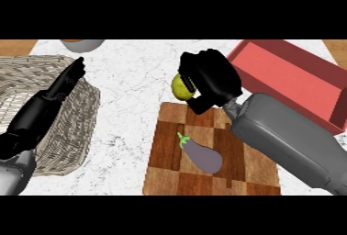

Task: Pick the pear from the cutting board and place it in the cardboard box

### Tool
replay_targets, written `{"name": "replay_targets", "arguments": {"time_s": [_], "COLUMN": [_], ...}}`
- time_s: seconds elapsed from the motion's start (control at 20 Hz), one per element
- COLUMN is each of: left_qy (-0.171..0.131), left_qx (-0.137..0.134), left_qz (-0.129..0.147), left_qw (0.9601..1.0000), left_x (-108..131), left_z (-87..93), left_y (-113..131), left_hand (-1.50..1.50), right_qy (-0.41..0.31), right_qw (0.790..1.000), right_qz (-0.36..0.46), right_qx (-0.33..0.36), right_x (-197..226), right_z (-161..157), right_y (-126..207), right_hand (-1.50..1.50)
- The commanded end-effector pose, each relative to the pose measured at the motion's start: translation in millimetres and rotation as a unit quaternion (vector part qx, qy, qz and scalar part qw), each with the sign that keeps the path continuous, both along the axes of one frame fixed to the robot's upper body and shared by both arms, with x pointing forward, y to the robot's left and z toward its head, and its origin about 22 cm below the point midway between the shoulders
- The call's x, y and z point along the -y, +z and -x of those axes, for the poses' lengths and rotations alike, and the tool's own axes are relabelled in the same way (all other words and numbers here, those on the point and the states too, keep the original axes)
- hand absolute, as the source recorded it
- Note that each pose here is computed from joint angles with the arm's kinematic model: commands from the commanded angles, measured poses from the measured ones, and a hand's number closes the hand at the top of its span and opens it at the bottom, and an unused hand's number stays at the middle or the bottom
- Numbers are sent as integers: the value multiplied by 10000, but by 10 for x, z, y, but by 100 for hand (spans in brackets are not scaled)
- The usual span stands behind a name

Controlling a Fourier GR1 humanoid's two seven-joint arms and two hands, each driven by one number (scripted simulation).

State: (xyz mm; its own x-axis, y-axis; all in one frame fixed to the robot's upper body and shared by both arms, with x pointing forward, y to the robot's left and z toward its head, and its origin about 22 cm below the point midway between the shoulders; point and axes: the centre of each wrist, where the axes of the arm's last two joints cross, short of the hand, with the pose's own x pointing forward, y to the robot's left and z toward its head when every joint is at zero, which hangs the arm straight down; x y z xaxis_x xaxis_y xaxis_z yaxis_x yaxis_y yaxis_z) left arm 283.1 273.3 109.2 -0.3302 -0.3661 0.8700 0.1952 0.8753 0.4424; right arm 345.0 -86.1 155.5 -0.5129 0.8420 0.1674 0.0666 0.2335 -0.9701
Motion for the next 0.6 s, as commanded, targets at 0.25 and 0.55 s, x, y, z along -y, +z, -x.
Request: {"name": "replay_targets", "arguments": {"time_s": [0.25,0.55], "left_qy": [152,63], "left_qx": [-494,-370], "left_qz": [206,169], "left_qw": [9985,9992], "left_x": [60,136], "left_z": [-52,-2], "left_y": [-370,-301], "left_hand": [0,0], "right_qy": [-1721,-2491], "right_qw": [9706,9512], "right_qz": [-1604,-1751], "right_qx": [516,508], "right_x": [402,975], "right_z": [-284,-523], "right_y": [573,780], "right_hand": [150,150]}}
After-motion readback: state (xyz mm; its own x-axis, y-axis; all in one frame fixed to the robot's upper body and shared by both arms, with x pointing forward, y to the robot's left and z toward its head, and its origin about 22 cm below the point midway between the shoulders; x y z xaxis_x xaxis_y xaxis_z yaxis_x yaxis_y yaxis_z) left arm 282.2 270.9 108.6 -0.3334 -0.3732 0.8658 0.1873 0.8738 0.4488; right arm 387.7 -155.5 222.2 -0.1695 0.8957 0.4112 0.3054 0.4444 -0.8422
